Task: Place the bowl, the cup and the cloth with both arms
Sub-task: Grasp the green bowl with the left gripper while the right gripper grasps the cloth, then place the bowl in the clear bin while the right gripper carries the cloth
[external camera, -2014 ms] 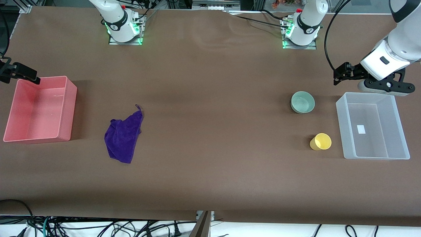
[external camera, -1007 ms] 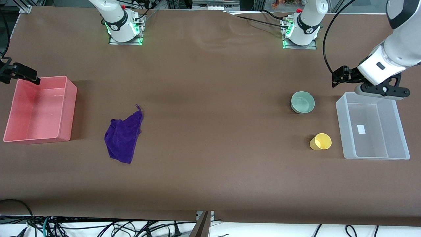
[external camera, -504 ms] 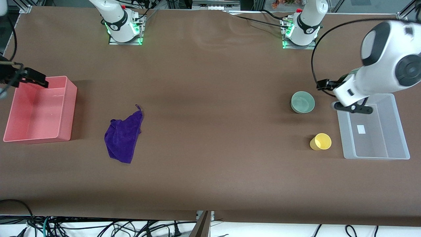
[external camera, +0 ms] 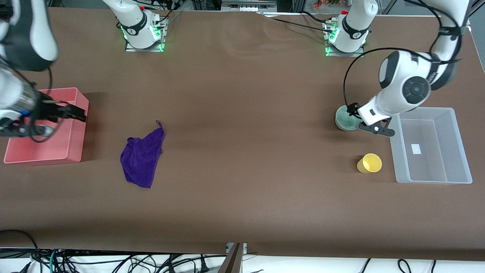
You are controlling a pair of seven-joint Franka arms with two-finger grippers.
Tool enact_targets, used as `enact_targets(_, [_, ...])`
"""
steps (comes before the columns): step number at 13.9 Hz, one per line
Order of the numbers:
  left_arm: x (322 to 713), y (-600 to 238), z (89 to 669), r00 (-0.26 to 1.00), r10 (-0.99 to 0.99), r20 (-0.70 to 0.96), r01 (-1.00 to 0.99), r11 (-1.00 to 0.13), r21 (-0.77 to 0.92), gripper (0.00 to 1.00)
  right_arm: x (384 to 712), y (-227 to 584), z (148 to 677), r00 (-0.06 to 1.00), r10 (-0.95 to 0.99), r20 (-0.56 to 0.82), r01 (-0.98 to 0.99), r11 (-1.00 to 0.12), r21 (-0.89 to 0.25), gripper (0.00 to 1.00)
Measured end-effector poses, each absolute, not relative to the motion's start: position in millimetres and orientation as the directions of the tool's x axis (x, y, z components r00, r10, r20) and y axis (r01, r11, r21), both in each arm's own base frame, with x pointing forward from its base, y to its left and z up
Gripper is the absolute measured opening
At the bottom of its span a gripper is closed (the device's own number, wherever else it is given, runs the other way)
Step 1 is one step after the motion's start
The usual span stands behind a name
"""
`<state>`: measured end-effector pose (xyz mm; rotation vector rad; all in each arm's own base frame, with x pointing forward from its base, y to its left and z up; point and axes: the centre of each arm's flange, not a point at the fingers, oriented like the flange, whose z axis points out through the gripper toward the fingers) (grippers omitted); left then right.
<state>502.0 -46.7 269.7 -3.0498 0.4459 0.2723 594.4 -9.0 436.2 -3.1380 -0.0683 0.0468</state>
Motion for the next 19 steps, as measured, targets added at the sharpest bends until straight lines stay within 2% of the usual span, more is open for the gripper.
enact_targets(5, [499,-16,211,0.906,-0.396,-0.147,-0.404,-0.915,-0.023,1.00,574,29,319,1.000,-0.014,0.004,-0.013,-1.000,-0.027,1.00])
enact_targets(6, [498,-8,201,0.899,-0.410,-0.154,-0.417,-0.909,-0.012,0.95,569,28,301,1.000,-0.015,0.011,-0.015,-0.999,-0.031,1.00])
enact_targets(7, [497,-4,193,0.890,-0.427,-0.159,-0.433,-0.902,-0.002,0.95,566,28,284,1.000,-0.017,0.024,-0.016,-0.999,-0.036,1.00])
enact_targets(8, [496,-4,189,0.881,-0.446,-0.160,-0.451,-0.892,0.004,0.88,563,29,271,0.999,-0.018,0.038,-0.016,-0.999,-0.041,1.00])
enact_targets(12, [497,-13,189,0.859,-0.488,-0.154,-0.492,-0.870,0.012,0.44,569,38,236,0.994,-0.013,0.111,-0.006,-0.998,-0.064,1.00])
enact_targets(16, [502,-17,196,0.853,-0.500,-0.147,-0.504,-0.863,0.009,0.04,575,52,208,0.985,-0.002,0.170,0.012,-0.996,-0.084,1.00])
enact_targets(18, [510,-17,218,0.847,-0.511,-0.147,-0.516,-0.856,-0.001,0.04,576,57,195,0.982,0.000,0.191,0.018,-0.996,-0.092,1.00])
enact_targets(19, [519,-15,235,0.841,-0.517,-0.160,-0.524,-0.852,-0.003,0.04,576,58,189,0.980,0.000,0.198,0.019,-0.995,-0.095,0.95])
